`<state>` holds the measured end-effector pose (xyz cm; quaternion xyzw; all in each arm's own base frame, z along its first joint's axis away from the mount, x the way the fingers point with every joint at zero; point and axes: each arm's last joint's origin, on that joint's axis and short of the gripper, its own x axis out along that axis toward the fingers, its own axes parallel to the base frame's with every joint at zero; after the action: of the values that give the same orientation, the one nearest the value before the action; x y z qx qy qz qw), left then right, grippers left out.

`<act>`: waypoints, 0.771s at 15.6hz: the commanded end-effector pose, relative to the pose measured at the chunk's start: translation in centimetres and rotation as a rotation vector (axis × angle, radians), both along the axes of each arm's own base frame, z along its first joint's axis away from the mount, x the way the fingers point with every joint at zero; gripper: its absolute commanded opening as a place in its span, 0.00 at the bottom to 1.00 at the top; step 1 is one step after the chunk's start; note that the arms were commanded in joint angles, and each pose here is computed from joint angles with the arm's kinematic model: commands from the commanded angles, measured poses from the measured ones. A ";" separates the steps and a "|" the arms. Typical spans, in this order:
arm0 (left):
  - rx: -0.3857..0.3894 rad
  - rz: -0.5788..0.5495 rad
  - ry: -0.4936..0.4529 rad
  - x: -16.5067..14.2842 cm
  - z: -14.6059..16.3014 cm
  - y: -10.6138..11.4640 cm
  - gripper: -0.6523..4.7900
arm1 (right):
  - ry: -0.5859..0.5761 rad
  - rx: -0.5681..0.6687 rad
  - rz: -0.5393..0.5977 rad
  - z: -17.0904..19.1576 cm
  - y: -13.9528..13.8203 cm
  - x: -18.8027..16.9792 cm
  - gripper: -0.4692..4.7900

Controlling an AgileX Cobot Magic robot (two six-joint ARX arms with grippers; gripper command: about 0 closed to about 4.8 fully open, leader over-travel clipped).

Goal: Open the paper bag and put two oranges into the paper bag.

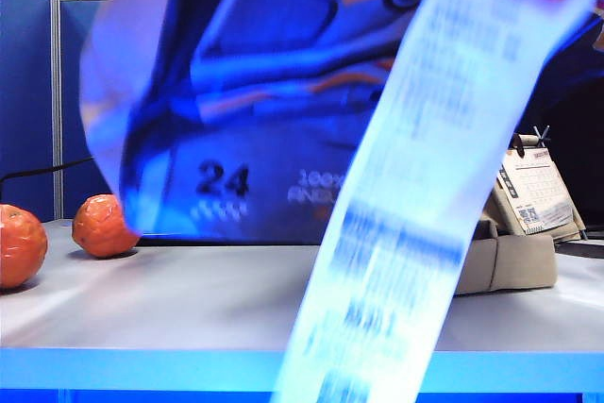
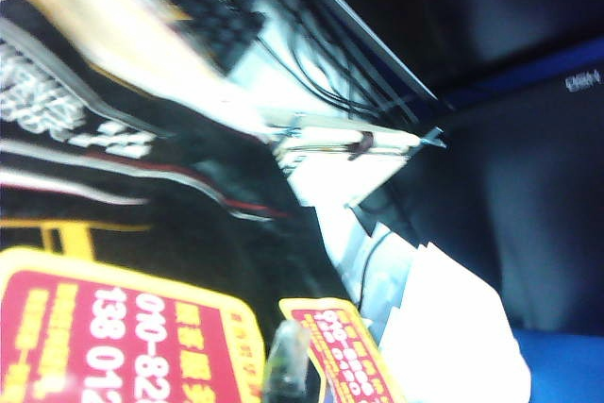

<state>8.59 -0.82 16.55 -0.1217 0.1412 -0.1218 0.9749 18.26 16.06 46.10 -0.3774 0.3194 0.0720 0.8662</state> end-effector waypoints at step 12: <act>0.003 0.002 -0.027 0.0 0.4 -0.1 0.42 | 0.165 0.191 -0.044 -3.2 1.6 8.8 0.09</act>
<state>8.58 -1.00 16.57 -0.1212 0.1414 -0.1298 0.9739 27.26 17.72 41.93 -0.2879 0.4123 0.1155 0.8566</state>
